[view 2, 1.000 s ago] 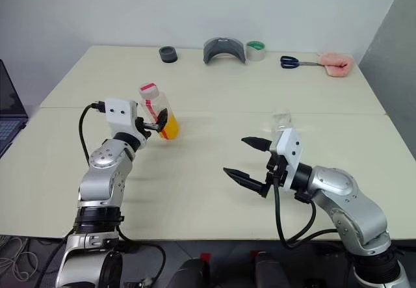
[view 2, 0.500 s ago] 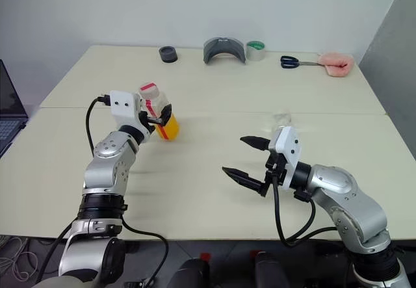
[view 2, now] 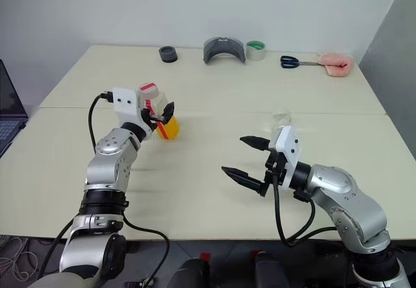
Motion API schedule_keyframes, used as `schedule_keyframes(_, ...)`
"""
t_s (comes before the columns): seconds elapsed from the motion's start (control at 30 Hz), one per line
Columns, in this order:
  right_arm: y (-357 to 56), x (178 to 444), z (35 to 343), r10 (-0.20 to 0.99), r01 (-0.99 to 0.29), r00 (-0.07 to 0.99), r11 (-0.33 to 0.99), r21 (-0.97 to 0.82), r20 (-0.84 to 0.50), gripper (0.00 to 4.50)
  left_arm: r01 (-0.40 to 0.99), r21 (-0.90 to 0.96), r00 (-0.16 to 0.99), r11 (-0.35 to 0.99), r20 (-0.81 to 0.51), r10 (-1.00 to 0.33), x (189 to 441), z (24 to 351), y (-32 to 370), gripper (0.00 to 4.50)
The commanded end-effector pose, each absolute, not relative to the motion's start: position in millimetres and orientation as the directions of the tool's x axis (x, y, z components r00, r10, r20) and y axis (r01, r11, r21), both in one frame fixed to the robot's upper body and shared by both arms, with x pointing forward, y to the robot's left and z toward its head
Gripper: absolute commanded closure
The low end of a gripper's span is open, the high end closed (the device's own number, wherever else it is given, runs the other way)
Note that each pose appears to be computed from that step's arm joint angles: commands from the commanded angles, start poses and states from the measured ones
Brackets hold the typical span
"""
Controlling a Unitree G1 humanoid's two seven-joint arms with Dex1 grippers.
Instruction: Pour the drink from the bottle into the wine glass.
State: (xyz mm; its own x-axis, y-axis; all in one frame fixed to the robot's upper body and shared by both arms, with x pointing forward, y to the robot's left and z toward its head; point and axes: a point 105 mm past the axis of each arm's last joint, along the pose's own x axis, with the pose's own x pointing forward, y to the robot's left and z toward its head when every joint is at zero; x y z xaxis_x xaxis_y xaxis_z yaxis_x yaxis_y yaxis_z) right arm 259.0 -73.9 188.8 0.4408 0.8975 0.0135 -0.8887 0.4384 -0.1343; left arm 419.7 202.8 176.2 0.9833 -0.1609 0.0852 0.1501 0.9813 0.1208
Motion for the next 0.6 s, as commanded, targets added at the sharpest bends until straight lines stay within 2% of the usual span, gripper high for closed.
schedule_keyframes(0.03,-72.6,254.6,203.0,0.903,-0.886,0.426,0.429,-0.176,0.055,0.0,0.143,0.145,0.975,0.979,0.149,-0.164,421.0,196.0,203.3,0.63)
schedule_keyframes(0.2,-72.5,254.5,203.2,0.903,-0.885,0.427,0.429,-0.179,0.054,0.0,0.143,0.142,0.974,0.979,0.153,-0.165,421.1,196.0,202.7,2.18)
schedule_keyframes(0.27,-72.5,254.6,203.3,0.902,-0.885,0.427,0.43,-0.18,0.055,0.0,0.144,0.141,0.974,0.98,0.154,-0.165,421.0,195.7,202.2,2.61)
schedule_keyframes(0.5,-72.6,255.2,203.4,0.902,-0.883,0.429,0.432,-0.182,0.056,0.0,0.147,0.139,0.972,0.979,0.161,-0.169,420.1,196.0,201.9,2.64)
schedule_keyframes(0.6,-73.0,255.7,204.4,0.9,-0.881,0.431,0.434,-0.189,0.058,0.0,0.191,0.133,0.957,0.973,0.193,-0.214,415.5,200.0,195.0,2.64)
